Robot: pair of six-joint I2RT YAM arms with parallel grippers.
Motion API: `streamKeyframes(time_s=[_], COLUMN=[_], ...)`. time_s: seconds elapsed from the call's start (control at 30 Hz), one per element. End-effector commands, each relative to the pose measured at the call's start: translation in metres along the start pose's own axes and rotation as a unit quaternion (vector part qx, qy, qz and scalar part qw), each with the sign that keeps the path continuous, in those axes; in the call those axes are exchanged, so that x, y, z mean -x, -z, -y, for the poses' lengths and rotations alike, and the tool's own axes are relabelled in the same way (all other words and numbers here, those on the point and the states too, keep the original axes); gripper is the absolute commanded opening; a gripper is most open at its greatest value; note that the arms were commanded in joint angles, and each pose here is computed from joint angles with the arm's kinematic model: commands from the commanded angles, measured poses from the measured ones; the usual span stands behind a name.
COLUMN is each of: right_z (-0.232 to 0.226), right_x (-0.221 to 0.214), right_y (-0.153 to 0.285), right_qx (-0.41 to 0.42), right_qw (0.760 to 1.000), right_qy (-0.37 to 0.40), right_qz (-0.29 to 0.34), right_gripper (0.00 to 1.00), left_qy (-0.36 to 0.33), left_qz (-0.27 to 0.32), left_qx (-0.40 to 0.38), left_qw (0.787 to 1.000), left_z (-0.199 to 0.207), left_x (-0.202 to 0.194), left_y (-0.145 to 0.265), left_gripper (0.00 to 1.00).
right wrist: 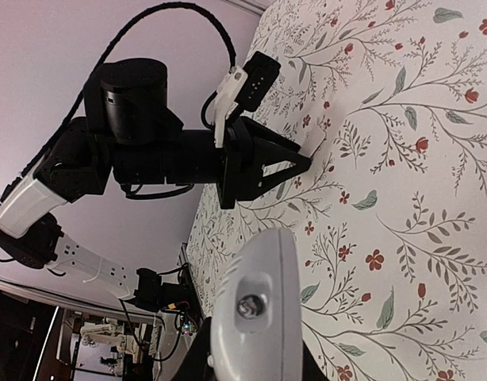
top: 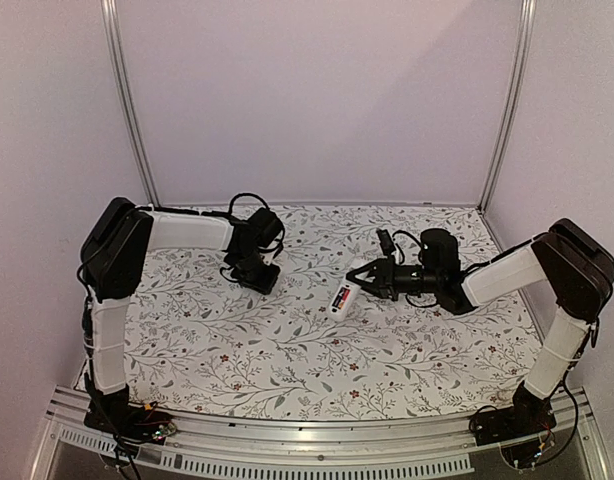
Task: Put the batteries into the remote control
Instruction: Pick up the battery cover from the center of the board.
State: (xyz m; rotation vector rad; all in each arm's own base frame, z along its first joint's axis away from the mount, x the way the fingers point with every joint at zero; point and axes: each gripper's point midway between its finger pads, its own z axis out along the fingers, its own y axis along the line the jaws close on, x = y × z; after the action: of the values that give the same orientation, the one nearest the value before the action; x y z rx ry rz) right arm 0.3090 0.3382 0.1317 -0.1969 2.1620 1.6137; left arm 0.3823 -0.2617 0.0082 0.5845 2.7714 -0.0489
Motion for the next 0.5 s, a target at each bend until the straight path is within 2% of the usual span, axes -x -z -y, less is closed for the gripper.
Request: streamKeyframes(time_s=[0.0, 0.23, 0.47], right_z=[-0.003, -0.001, 0.006], right_x=[0.004, 0.004, 0.003], right_y=[-0.002, -0.003, -0.008], right_qx=[0.013, 0.019, 0.035], right_qw=[1.0, 1.0, 0.999], right_qy=[0.004, -0.003, -0.038], right_qz=[0.002, 0.006, 0.016], right_gripper=[0.0, 0.0, 0.0], left_qy=[-0.005, -0.009, -0.047], left_qz=[-0.021, 0.025, 0.067], left_qx=[0.007, -0.002, -0.031], left_qw=[1.0, 1.0, 0.996], left_z=[0.001, 0.01, 0.044], left_x=[-0.012, -0.007, -0.02], left_y=[0.0, 0.038, 0.081], left_gripper=[0.29, 0.26, 0.26])
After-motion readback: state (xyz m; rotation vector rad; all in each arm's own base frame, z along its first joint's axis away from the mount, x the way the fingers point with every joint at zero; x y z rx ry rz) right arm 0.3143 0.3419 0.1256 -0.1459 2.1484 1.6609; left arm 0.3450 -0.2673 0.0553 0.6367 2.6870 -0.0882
